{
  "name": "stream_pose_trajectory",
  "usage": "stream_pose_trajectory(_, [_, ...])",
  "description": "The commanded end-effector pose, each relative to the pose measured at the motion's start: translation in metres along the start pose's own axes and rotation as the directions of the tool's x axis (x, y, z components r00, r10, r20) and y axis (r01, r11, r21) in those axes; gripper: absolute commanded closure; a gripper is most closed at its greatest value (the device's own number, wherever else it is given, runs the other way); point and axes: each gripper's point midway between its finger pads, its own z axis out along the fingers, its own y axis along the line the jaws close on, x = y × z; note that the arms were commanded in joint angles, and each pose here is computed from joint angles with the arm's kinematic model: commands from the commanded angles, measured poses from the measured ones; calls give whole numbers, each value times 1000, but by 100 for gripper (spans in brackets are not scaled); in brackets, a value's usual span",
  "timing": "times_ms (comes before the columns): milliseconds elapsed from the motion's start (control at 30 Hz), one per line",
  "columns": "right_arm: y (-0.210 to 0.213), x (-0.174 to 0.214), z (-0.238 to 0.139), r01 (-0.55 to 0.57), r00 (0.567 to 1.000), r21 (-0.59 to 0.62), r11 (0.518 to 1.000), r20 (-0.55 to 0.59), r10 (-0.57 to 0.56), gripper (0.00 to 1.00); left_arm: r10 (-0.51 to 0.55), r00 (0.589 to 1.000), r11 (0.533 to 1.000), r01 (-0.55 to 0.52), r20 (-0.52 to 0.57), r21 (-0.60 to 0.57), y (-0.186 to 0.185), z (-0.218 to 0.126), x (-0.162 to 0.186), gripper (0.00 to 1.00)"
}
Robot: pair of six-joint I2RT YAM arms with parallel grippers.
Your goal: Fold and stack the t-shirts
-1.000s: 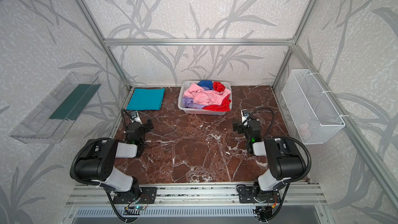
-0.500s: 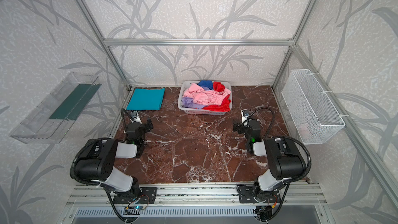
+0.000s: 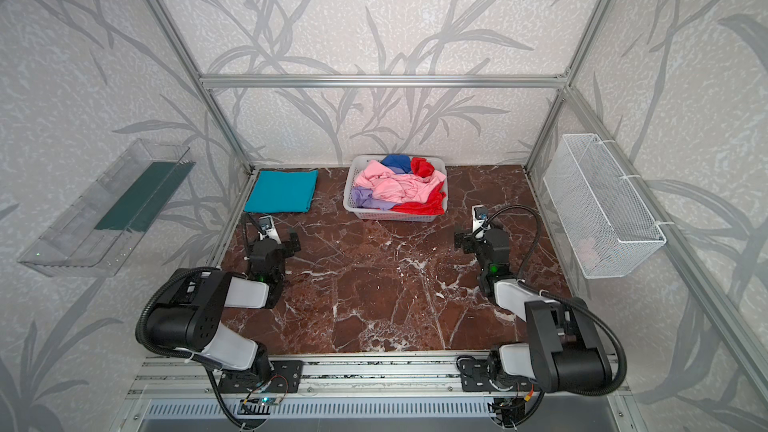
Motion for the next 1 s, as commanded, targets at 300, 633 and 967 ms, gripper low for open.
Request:
stream_pose_trajectory(300, [48, -52, -36, -16, 993, -196, 980, -117, -7, 1, 17, 1000, 998, -16, 24, -53, 6, -12, -63, 1])
stream_pose_trajectory(633, [52, -43, -3, -206, 929, -89, 975, -332, 166, 1, -356, 932, 859, 302, -60, -412, 62, -32, -139, 1])
stream_pose_trajectory(967, [57, -17, 55, -382, 806, 59, 922, -467, 363, 44, -450, 880, 892, 449, -148, -47, 4, -41, -149, 13])
